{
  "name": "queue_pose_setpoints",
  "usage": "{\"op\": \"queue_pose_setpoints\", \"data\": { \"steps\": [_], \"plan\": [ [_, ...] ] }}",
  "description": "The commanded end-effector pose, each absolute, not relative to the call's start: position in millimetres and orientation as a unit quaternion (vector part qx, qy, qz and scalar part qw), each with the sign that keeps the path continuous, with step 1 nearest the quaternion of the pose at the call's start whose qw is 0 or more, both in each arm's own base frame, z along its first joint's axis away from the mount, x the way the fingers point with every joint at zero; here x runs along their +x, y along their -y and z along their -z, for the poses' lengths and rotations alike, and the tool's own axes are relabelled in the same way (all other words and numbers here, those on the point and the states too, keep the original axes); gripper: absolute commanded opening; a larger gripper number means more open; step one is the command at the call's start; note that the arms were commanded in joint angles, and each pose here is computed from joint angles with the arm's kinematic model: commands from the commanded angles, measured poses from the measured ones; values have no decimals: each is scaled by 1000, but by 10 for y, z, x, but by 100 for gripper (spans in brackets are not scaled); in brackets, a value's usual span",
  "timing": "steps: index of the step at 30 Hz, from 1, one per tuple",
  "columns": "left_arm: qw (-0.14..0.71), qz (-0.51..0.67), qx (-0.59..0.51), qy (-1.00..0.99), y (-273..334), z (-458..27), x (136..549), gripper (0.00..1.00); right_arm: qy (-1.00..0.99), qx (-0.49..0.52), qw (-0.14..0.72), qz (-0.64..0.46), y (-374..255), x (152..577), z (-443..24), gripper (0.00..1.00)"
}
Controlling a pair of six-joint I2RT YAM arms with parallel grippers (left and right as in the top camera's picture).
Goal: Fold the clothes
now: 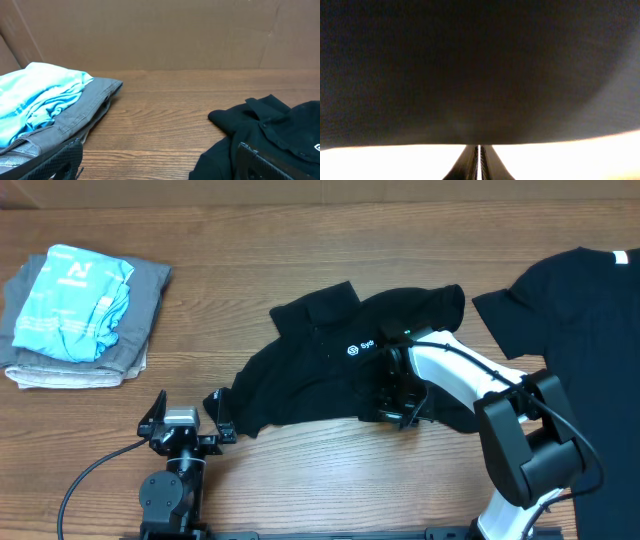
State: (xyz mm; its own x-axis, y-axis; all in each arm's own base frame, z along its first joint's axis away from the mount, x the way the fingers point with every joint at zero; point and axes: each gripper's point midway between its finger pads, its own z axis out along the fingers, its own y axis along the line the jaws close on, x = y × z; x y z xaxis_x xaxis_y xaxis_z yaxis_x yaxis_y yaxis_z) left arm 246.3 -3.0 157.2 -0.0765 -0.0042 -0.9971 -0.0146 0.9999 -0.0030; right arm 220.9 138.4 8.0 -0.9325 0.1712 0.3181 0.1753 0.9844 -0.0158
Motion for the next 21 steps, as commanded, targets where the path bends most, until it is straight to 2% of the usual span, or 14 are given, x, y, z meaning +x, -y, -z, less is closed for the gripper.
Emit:
{"op": "queue_pose_setpoints", "data": {
  "steps": [1, 21],
  "plan": [
    [682, 5, -9, -731, 53, -1577, 2461, 100, 985, -61, 125, 100, -1710, 2377, -371, 6],
    [682, 5, -9, -731, 53, -1577, 2461, 100, 988, -31, 81, 131, -1962, 2437, -194, 6]
  ]
}}
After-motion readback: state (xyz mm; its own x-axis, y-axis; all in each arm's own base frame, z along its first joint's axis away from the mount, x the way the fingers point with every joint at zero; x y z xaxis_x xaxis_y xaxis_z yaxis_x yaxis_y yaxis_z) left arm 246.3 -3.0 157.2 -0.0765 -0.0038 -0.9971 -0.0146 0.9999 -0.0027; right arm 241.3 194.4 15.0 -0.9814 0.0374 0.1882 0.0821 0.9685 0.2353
